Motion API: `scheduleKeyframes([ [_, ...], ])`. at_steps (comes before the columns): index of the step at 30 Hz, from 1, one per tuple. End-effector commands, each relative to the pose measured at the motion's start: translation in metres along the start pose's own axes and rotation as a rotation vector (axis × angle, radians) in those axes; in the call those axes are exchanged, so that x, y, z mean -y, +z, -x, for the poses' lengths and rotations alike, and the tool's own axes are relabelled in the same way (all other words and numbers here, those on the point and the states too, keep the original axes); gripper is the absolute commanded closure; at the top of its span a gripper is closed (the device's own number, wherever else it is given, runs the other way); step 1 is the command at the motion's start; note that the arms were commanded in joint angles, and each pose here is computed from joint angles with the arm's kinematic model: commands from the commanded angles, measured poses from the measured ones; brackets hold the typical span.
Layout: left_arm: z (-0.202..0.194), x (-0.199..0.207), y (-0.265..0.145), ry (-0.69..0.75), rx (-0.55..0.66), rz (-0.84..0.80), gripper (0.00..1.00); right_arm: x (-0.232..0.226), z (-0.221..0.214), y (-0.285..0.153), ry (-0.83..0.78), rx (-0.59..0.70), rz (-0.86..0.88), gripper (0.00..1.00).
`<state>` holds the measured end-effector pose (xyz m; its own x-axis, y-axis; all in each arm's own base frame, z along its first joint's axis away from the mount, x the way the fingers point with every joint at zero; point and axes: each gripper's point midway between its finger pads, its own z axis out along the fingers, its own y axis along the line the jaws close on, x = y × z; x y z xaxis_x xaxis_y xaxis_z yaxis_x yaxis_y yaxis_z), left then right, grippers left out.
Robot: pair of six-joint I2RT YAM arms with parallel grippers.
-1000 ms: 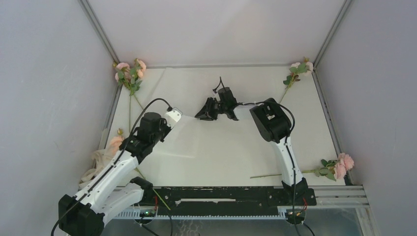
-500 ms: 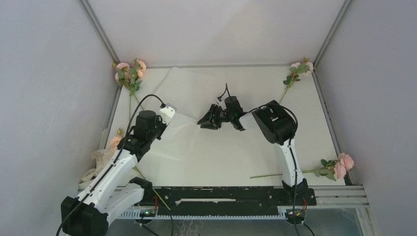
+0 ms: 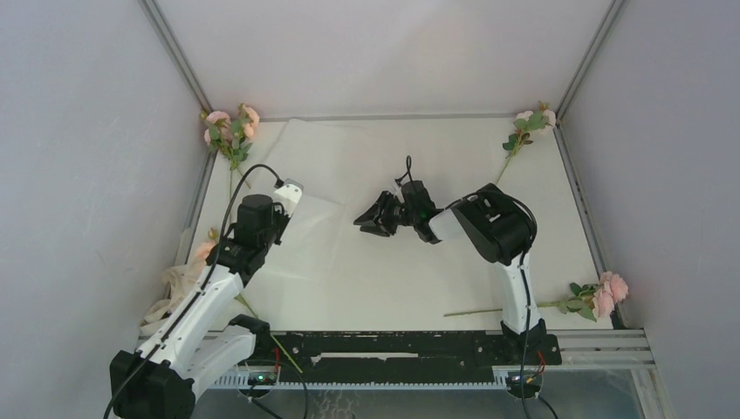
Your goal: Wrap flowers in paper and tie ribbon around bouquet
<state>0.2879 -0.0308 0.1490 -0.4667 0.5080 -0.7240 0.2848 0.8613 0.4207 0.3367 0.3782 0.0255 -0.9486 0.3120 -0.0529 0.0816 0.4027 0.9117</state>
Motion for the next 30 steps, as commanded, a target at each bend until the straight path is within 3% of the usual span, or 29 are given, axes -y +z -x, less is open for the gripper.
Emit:
scheduleKeyframes([
  [1, 0.021, -0.013, -0.004, -0.052, 0.064, 0.043, 1.0, -0.018, -0.004, 0.001, -0.053, 0.064, 0.006, 0.5],
  [10, 0.034, -0.003, -0.01, -0.057, 0.09, -0.038, 1.0, 0.004, -0.006, 0.034, -0.007, 0.106, -0.064, 0.49],
  [25, 0.05, 0.004, -0.018, -0.064, 0.139, -0.103, 1.0, -0.023, -0.023, 0.077, -0.017, 0.025, -0.044, 0.48],
  [28, 0.052, 0.002, -0.02, -0.067, 0.146, -0.097, 1.0, -0.031, -0.025, 0.084, -0.029, 0.004, -0.021, 0.55],
  [30, 0.052, 0.002, -0.021, -0.068, 0.147, -0.097, 1.0, -0.036, -0.019, 0.083, -0.04, 0.019, -0.011, 0.7],
])
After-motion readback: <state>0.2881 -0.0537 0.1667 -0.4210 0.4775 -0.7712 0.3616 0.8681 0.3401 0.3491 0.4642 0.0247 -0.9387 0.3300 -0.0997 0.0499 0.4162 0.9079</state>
